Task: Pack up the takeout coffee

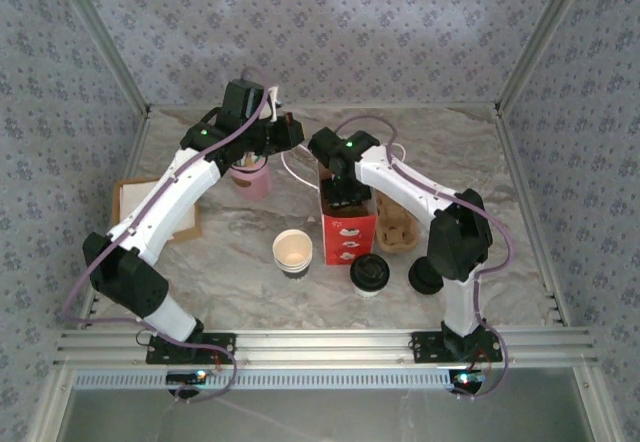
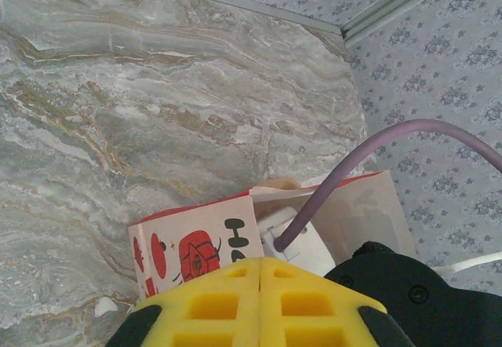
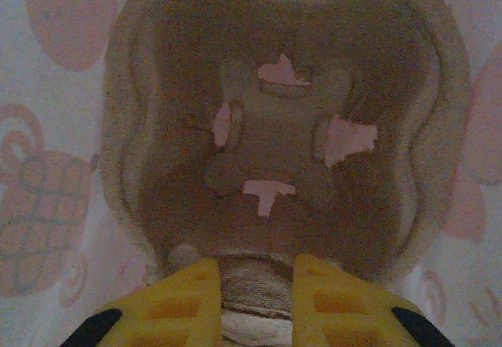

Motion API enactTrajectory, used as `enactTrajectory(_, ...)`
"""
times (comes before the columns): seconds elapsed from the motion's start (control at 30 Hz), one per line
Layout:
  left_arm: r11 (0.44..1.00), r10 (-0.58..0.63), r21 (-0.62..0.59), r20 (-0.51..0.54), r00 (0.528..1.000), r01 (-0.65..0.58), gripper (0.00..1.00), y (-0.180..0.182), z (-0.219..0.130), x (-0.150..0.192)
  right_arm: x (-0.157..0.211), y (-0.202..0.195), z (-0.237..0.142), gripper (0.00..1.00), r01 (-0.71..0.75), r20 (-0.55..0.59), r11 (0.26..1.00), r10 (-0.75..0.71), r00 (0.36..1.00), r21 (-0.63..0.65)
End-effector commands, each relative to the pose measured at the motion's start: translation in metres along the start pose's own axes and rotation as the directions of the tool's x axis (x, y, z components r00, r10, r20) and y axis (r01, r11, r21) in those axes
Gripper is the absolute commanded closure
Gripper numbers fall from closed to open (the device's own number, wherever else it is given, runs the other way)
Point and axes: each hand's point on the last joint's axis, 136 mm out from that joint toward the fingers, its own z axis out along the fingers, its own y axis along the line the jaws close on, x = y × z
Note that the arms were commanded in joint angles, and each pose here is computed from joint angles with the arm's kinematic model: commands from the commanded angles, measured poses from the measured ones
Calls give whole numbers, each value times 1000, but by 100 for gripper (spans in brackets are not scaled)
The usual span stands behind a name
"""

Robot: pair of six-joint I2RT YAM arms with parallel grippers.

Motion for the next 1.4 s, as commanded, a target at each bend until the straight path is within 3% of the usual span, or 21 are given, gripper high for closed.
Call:
enactTrajectory(0.0,999,12,29,43,999,-13,100,-13,-14,-8,5,1,8,77,-16,-20,1000,16,1000,-3)
enactTrajectory(0.8,999,16,27,39,999,-17,100,-17,-9,-9,14,-3,27,66,-31,-45,999,31,998,-15)
enactTrajectory(1.37,1000,15,20,40,999,-16,100,-17,-7,-9,6,-3,-3,51,-29,7,999,30,1000,-40)
